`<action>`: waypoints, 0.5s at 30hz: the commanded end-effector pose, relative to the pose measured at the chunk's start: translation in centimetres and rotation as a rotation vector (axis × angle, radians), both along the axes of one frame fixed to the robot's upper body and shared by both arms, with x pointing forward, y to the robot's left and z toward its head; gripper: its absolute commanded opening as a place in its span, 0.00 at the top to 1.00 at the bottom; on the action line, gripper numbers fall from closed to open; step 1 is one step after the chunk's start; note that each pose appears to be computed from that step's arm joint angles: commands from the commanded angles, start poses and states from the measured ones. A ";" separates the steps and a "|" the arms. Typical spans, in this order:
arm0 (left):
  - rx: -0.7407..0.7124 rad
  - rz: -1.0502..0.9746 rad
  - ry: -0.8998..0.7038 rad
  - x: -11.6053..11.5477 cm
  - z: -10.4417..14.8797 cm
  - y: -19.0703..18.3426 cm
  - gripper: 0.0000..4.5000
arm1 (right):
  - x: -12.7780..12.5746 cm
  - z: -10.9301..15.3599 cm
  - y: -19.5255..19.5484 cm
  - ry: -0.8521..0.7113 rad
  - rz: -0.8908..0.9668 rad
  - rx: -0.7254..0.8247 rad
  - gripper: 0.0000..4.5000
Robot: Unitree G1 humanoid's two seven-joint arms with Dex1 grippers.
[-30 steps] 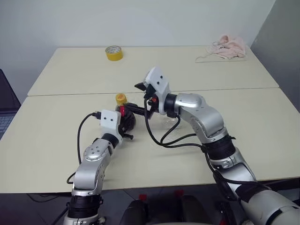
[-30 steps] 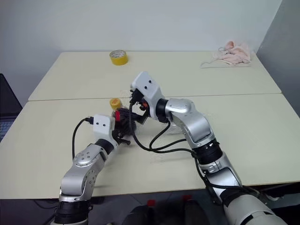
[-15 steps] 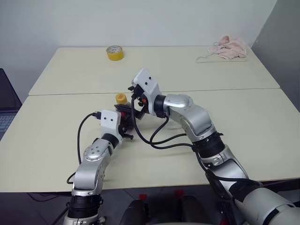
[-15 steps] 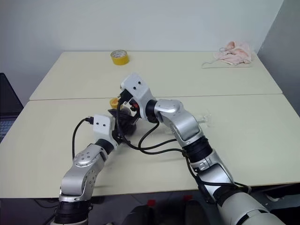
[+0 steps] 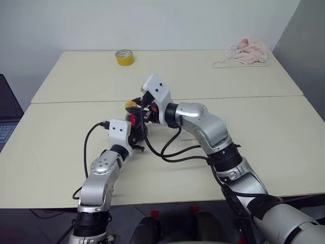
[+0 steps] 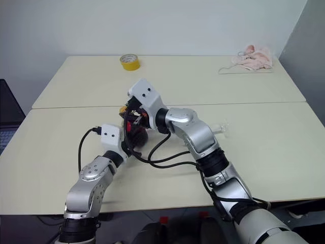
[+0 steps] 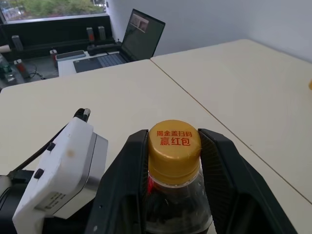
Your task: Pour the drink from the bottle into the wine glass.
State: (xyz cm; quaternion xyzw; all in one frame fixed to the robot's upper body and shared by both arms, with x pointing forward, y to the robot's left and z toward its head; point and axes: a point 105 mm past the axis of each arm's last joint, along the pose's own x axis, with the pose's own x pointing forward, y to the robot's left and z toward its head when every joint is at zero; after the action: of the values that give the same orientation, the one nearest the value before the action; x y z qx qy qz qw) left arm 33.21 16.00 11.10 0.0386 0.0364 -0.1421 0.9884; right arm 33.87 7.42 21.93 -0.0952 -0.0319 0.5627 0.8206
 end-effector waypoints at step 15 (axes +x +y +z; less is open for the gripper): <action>-0.052 -0.122 0.064 -1.6 -0.1 -0.2 0.83 | -7.2 4.1 1.2 -0.021 0.523 0.317 0.73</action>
State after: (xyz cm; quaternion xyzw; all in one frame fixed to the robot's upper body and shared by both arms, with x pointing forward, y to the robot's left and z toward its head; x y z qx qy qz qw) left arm 31.64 15.22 12.10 0.0155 0.0360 -0.2166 0.9755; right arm 30.74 6.78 22.92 0.0214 -0.0907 0.6796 0.7277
